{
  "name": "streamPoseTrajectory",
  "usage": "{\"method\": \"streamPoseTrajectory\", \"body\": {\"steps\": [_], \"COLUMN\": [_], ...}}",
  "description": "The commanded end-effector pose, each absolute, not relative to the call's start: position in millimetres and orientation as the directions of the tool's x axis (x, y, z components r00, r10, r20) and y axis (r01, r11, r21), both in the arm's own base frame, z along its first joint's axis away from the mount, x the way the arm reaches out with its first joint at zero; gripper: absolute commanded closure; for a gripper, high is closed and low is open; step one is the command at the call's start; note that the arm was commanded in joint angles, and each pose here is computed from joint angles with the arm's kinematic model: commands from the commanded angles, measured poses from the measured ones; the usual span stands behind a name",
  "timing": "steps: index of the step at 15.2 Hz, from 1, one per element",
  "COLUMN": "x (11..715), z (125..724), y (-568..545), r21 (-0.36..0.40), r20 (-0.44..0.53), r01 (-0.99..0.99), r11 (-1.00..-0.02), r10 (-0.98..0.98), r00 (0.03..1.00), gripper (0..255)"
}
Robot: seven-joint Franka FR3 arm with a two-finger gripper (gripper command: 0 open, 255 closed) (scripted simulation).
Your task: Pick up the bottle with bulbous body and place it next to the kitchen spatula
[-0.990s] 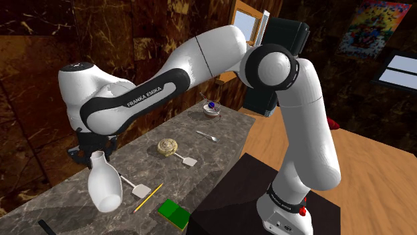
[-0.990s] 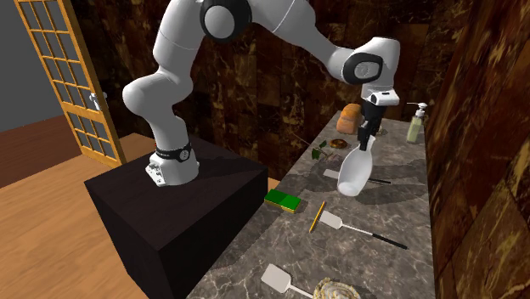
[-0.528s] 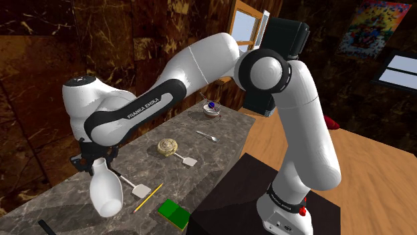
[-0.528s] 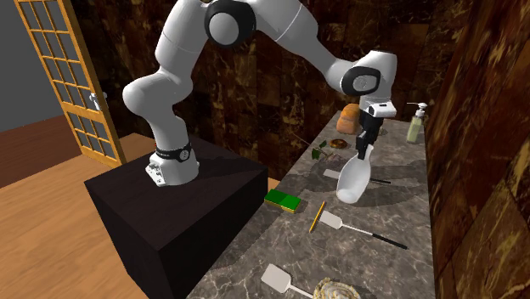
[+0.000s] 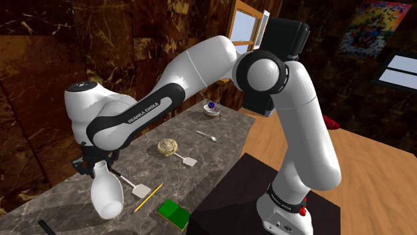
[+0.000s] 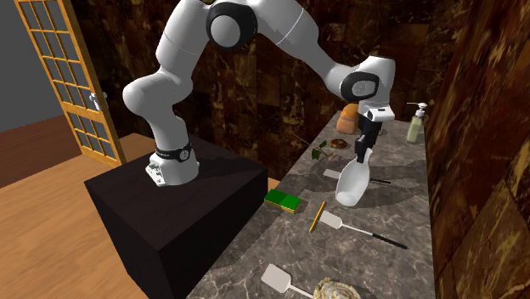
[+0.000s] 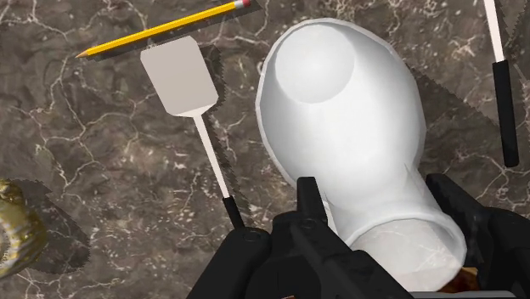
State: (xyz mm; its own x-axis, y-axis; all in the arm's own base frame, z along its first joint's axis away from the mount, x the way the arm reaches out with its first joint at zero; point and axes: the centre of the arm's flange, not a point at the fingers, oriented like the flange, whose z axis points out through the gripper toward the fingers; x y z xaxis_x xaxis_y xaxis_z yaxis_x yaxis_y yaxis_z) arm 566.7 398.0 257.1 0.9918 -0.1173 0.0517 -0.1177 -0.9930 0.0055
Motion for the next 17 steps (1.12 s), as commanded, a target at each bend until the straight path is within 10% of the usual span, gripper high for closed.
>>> {"method": "streamPoseTrajectory", "body": {"steps": [1,2,17], "x": [567,567,564], "z": [257,257,307], "y": [398,398,399], "r21": [0.005,0.005,0.005], "r20": [0.052,0.052,0.052], "r01": [-0.118,-0.118,-0.118], "r11": [-0.993,-0.993,-0.993], "r10": [-0.117,-0.117,-0.117], "r00": [0.992,0.992,0.992], "gripper": [255,0,0]}}
